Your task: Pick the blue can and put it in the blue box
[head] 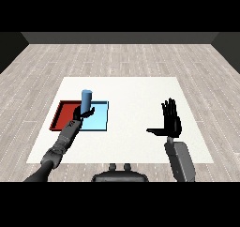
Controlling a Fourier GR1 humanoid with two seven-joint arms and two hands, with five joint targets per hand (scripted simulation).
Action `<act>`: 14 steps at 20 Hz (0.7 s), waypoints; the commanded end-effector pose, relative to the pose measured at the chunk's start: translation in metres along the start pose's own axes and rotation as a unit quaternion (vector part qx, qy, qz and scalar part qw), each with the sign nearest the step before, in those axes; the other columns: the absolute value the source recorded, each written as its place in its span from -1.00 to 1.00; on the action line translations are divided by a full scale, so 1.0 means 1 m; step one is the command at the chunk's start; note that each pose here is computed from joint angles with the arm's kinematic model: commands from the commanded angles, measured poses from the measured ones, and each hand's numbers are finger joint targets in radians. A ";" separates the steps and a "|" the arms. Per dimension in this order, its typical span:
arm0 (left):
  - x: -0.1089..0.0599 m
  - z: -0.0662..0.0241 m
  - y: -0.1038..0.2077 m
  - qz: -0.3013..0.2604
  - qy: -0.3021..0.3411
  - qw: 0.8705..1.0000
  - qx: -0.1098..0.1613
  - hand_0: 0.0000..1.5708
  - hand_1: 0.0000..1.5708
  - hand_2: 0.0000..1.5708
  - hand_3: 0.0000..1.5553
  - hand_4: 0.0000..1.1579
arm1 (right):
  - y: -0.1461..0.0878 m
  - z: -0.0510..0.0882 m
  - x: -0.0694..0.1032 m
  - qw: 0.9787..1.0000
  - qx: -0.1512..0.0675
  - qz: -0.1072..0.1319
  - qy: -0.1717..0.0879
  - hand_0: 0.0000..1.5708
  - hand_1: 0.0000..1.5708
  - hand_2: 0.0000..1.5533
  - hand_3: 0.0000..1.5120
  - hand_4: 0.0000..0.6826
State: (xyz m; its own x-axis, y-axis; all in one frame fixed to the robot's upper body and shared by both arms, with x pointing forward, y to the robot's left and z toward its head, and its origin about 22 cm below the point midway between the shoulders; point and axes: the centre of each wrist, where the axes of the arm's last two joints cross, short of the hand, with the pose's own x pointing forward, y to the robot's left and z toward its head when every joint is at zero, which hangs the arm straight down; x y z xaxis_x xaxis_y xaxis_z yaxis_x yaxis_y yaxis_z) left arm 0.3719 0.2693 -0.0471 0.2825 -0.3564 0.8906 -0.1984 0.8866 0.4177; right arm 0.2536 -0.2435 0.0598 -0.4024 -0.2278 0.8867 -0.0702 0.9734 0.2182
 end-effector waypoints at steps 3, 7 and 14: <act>-0.001 -0.0071 -0.004 -0.066 0.084 0.994 -0.007 0.97 0.97 0.89 0.78 0.68 | 0.007 -0.026 -0.013 1.000 -0.014 -0.012 0.015 -1.00 -1.00 -1.00 -1.00 -1.00; -0.015 0.0063 -0.029 -0.105 0.108 0.988 -0.015 0.94 0.94 0.78 0.47 0.57 | -0.006 -0.008 -0.018 1.000 -0.011 -0.003 0.028 -1.00 -1.00 -1.00 -1.00 -1.00; -0.051 0.0376 -0.059 -0.089 0.191 0.976 -0.056 1.00 1.00 0.82 -1.00 0.35 | -0.018 -0.002 -0.028 0.999 -0.016 -0.015 0.026 -1.00 -1.00 -1.00 -1.00 -1.00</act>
State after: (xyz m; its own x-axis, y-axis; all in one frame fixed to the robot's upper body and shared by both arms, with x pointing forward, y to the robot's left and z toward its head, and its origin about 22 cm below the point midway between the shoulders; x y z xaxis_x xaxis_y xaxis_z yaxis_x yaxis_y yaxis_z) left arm 0.3662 0.2453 -0.0736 0.5366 -0.4506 0.7134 -0.0522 0.8261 0.5611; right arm 0.2701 -0.2461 0.0357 -0.3571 -0.2556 0.8984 -0.0526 0.9658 0.2539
